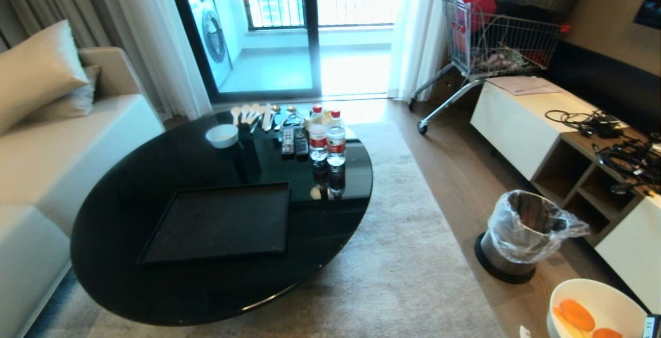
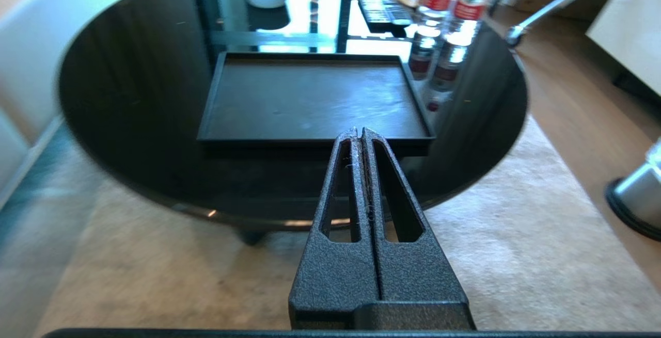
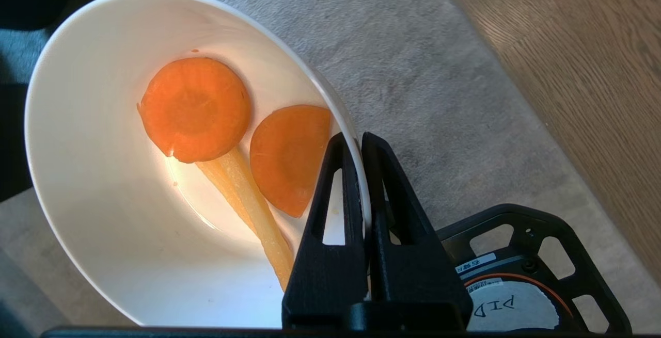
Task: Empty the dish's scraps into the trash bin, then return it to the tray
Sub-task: Move the bowl over the trash can
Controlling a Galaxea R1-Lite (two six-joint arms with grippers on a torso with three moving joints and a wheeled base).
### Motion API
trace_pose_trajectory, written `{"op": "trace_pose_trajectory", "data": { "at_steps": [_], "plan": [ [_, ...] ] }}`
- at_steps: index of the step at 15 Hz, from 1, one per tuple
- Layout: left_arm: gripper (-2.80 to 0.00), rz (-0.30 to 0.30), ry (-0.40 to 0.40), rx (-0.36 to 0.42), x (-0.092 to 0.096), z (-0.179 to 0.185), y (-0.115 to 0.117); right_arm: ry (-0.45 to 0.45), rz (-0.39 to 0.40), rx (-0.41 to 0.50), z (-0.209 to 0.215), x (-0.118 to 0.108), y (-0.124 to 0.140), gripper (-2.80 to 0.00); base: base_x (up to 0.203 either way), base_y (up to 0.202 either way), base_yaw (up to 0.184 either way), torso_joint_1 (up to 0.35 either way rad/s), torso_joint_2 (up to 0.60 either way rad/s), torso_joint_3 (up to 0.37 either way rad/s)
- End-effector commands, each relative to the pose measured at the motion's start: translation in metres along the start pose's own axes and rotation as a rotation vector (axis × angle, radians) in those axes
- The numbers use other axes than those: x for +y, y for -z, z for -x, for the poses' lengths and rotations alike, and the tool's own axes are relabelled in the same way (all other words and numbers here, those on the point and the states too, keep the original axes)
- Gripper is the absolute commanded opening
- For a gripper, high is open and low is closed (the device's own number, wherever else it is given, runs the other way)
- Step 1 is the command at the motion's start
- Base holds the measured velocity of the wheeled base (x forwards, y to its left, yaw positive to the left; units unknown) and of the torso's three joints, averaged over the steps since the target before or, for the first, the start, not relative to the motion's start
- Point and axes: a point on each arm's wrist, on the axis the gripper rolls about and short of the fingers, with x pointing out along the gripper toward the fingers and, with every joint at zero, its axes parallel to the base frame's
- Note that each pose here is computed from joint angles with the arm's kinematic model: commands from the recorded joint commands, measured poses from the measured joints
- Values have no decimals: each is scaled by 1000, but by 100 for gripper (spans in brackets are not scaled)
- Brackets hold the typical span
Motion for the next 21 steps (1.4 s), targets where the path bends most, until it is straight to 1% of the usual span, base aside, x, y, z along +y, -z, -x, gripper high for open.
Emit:
{"op": "trace_pose_trajectory", "data": {
  "at_steps": [1,3,7,9,17,19,21],
  "plan": [
    [-280,1,-1,-1,0,0,0,0,-5,-2,0,0,0,-280,0,10,-168,0,2,5],
    [-280,1,-1,-1,0,0,0,2,-4,0,0,-1,1,-280,-1,10,-167,1,-1,6],
    [-280,1,-1,-1,0,0,0,23,-27,13,1,-3,3,-280,0,11,-166,4,3,2],
    [-280,1,-1,-1,0,0,0,20,-40,8,2,-4,3,-280,0,10,-163,4,2,0],
    [-280,1,-1,-1,0,0,0,19,-45,1,4,-7,4,-280,0,11,-165,2,2,2],
    [-280,1,-1,-1,0,0,0,33,-40,13,4,-8,6,-280,0,7,-115,-1,2,2],
    [-280,1,-1,-1,0,0,0,36,-39,18,4,-9,7,-280,0,0,0,0,0,0]
  ]
}}
